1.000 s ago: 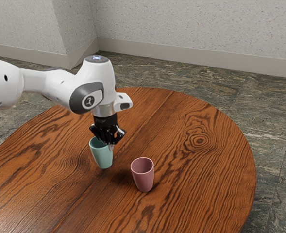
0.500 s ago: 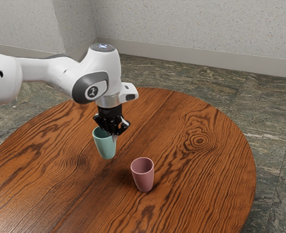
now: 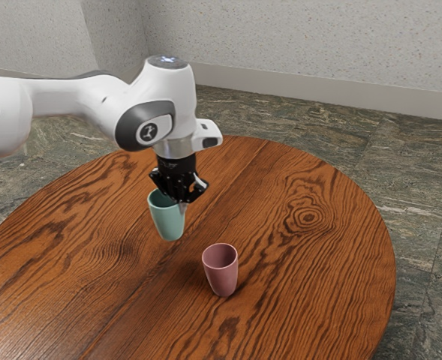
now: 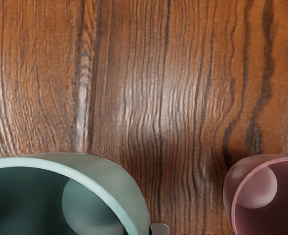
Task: Place the left cup onto the right cup
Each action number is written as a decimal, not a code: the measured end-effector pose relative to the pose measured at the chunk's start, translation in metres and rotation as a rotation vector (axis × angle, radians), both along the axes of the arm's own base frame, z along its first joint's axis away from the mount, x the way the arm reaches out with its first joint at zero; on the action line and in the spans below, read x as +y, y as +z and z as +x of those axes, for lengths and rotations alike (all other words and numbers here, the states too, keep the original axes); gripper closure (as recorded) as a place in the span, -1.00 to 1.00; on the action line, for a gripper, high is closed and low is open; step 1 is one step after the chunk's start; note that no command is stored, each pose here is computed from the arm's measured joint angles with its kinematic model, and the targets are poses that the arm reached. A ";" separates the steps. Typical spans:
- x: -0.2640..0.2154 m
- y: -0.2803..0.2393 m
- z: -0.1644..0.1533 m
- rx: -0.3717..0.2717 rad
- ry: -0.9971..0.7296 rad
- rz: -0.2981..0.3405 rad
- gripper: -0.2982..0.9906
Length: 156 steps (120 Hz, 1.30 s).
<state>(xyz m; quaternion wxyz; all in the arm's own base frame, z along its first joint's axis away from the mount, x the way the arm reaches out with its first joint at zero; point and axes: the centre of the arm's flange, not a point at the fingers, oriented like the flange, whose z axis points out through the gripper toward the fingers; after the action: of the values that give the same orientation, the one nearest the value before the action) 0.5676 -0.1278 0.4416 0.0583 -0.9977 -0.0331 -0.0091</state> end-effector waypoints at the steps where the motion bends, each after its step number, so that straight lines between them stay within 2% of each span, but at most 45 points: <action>1: 0.000 0.000 0.000 0.000 0.000 0.000 0.68; 89: -0.044 0.028 -0.008 -0.007 0.002 -0.004 0.68; 156: -0.071 0.026 -0.011 -0.007 0.016 -0.004 0.68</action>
<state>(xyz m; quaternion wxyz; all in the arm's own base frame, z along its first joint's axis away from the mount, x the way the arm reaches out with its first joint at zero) 0.5570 -0.1987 0.4675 0.0562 -0.9975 -0.0413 -0.0120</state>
